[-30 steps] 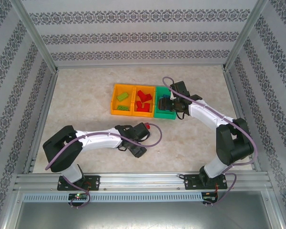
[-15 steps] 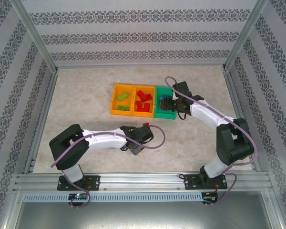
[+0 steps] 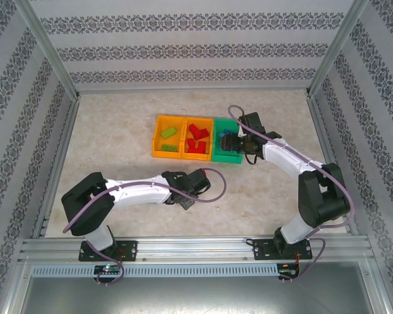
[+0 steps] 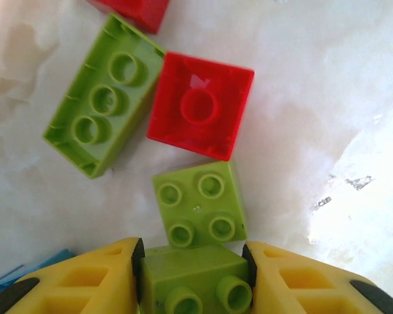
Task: Sort the legos into containers by color
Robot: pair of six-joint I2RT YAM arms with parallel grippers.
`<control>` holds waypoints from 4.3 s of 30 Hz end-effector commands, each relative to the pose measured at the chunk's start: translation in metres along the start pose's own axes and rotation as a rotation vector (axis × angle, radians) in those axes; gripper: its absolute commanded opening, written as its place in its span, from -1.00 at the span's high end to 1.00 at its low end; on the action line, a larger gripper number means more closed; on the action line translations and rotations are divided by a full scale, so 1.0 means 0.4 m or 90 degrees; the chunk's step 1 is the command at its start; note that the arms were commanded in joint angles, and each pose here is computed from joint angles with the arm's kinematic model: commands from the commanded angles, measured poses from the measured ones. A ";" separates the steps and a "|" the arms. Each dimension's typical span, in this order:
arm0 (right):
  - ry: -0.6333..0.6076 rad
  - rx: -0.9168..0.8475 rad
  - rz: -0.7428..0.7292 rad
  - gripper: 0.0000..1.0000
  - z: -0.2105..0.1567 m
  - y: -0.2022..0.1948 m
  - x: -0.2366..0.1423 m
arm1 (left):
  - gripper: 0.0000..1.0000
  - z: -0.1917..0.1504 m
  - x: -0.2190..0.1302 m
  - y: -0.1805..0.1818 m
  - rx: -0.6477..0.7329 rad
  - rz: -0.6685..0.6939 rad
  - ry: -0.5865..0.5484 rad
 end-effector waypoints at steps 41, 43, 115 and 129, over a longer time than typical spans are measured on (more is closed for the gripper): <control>0.010 -0.115 0.035 -0.39 -0.123 0.134 -0.051 | -0.42 0.259 0.065 0.549 -0.404 0.069 -0.036; 0.023 -0.125 0.033 -0.38 -0.145 0.154 -0.040 | -0.68 0.263 0.071 0.538 -0.408 0.046 -0.039; 0.057 -0.177 -0.035 0.49 -0.193 0.236 0.046 | -0.99 0.018 -0.132 0.438 -0.484 -0.004 -0.133; -0.017 -0.118 0.008 0.47 0.082 0.254 0.043 | -0.99 0.015 -0.091 0.376 -0.449 -0.060 -0.111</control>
Point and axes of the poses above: each hand's point on the last joint's axis, 136 mm out from that joint toward the fingers, its own x axis out along the fingers, its own y axis along the line the jaws close on, z = x × y, the point moved 3 cm from there along -x, back along the fingers, and after that the axes turned 2 degrees about -x, right-handed, at the moved point
